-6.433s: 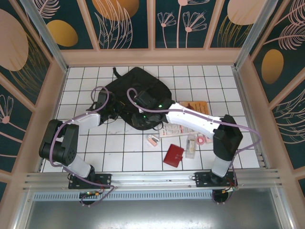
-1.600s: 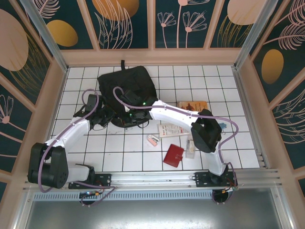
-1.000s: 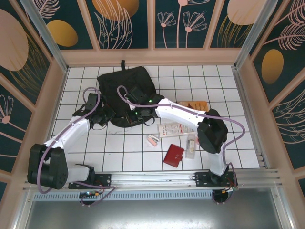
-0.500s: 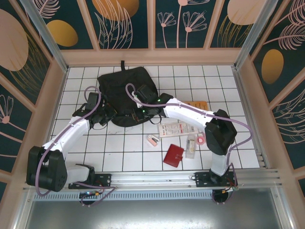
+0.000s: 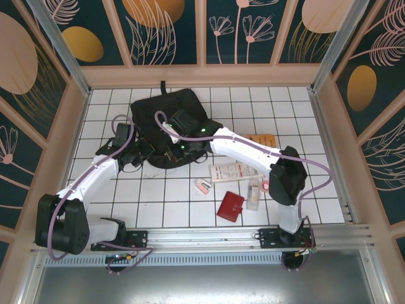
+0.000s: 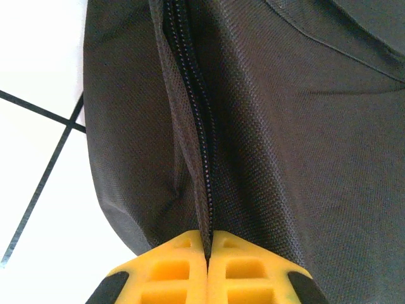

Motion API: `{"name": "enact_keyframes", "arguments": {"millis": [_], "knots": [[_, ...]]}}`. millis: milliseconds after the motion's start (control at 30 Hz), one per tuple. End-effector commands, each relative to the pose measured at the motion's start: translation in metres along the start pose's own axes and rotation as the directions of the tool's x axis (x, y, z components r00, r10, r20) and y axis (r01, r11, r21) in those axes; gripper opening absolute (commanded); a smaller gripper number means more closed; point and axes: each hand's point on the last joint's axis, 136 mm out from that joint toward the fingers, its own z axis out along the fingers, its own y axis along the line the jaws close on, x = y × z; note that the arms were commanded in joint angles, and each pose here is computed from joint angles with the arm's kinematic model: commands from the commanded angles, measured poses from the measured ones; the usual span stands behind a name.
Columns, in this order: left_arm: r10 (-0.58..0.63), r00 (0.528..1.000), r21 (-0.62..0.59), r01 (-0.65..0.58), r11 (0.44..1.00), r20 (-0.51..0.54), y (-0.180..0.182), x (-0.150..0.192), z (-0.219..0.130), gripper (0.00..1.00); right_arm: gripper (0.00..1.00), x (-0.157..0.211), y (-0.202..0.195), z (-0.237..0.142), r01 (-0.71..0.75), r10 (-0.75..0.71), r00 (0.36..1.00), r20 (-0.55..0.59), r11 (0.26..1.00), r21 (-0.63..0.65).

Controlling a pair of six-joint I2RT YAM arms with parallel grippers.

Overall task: Pack the student bag
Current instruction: Unzip the student bag at the center of the table.

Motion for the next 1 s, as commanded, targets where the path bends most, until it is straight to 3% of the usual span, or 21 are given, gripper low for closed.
{"name": "enact_keyframes", "arguments": {"millis": [0, 367, 633, 800, 967], "knots": [[0.008, 0.998, -0.055, -0.005, 0.998, 0.059, 0.017, -0.010, -0.001, 0.00, 0.00, 0.011, 0.004, 0.001, 0.050, -0.045, 0.995, -0.088, 0.997, 0.058], [0.033, 0.992, -0.088, -0.023, 0.996, 0.119, 0.013, -0.026, -0.013, 0.00, 0.00, 0.060, -0.032, 0.012, 0.051, -0.005, 0.977, -0.214, 0.976, 0.214], [0.059, 0.991, -0.100, -0.047, 0.994, 0.120, 0.016, -0.025, -0.013, 0.00, 0.00, 0.048, -0.071, -0.014, -0.050, 0.082, 0.991, -0.102, 0.957, 0.286], [0.084, 0.990, -0.087, -0.074, 0.993, 0.117, 0.014, -0.023, -0.015, 0.00, 0.00, 0.035, -0.074, -0.022, -0.070, 0.088, 0.995, -0.055, 0.959, 0.274], [0.089, 0.993, -0.034, -0.087, 0.996, 0.082, 0.008, -0.015, -0.011, 0.00, 0.00, 0.018, -0.049, -0.008, -0.061, 0.074, 0.994, -0.082, 0.986, 0.153]]}}
